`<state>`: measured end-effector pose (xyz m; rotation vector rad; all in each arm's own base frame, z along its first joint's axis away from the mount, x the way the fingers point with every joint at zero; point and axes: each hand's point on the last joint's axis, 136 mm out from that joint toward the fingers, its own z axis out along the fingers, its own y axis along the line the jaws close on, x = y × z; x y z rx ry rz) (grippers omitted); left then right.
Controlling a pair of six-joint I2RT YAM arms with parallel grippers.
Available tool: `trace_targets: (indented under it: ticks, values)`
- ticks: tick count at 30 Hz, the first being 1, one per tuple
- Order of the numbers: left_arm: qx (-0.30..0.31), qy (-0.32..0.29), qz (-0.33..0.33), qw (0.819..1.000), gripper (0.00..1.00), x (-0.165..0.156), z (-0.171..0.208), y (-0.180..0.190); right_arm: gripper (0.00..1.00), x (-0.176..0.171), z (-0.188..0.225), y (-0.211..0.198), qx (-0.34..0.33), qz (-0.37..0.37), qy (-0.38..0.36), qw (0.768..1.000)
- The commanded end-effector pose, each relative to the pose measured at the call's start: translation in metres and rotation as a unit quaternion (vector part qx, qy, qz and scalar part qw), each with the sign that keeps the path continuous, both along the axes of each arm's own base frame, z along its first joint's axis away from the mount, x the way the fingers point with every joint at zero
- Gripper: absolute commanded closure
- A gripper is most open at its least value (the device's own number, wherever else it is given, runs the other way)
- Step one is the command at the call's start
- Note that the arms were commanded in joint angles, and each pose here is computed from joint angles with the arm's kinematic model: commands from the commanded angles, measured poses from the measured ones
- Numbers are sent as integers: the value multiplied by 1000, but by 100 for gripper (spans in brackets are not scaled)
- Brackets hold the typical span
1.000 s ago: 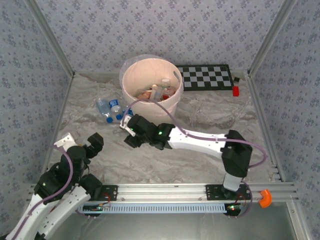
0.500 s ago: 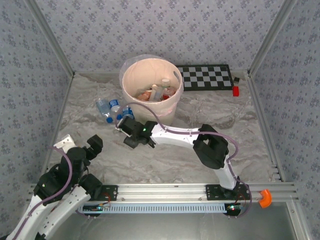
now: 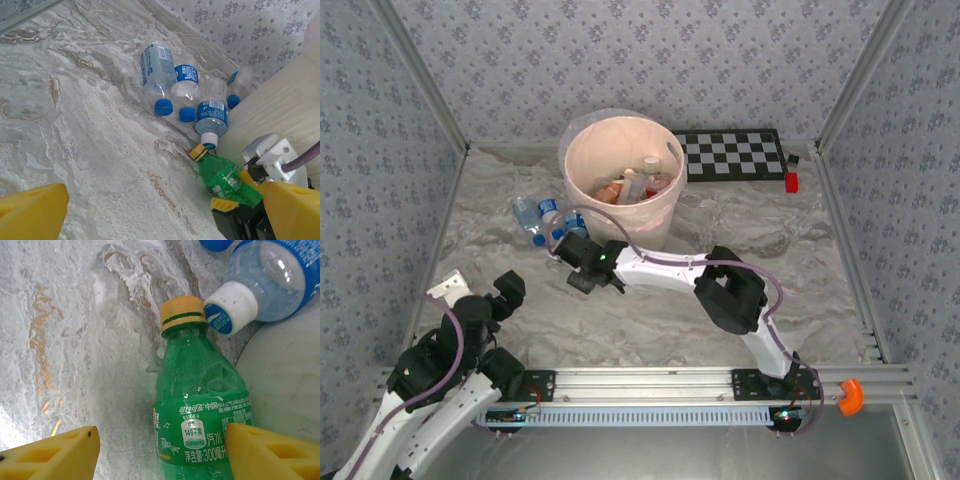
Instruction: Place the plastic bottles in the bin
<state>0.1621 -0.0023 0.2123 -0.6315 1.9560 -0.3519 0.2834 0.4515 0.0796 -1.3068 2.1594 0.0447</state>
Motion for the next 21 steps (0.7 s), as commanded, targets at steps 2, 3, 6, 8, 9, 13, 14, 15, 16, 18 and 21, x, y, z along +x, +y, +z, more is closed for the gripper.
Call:
trace_targets:
  ticks: [2,3,6,8,9,13,14,15,16,18,21]
  values:
    - [4,1,14,1000,0,-4,-2,8,30,1,-44,-14,-50,-8,34,998]
    - [3,0,14,1000,0,-4,-2,8,30,-1,-44,-14,-53,-7,33,998]
    - [1,-1,14,1000,0,-4,-3,8,28,-2,-42,-14,-57,-6,21,998]
    - [1,0,14,1000,0,-4,-4,8,27,-2,-37,-14,-62,-9,8,998]
    - [1,0,14,1000,0,-4,-4,8,27,-3,-34,-14,-64,-9,-2,998]
    - [5,2,16,1000,0,-5,-5,9,27,-7,-18,-16,-75,-7,-45,996]
    - [6,2,16,1000,0,-5,-5,10,27,-6,-14,-17,-78,-10,-58,995]
    - [4,1,16,1000,0,-5,-5,10,26,-5,-10,-18,-80,-13,-69,994]
    - [4,1,16,1000,0,-5,-5,9,25,-4,-7,-19,-77,-15,-74,994]
    - [1,0,15,1000,0,-5,-5,9,24,-2,-4,-21,-69,-19,-78,994]
    - [1,2,14,1000,0,-6,-6,9,23,4,-6,-26,-65,-30,-71,995]
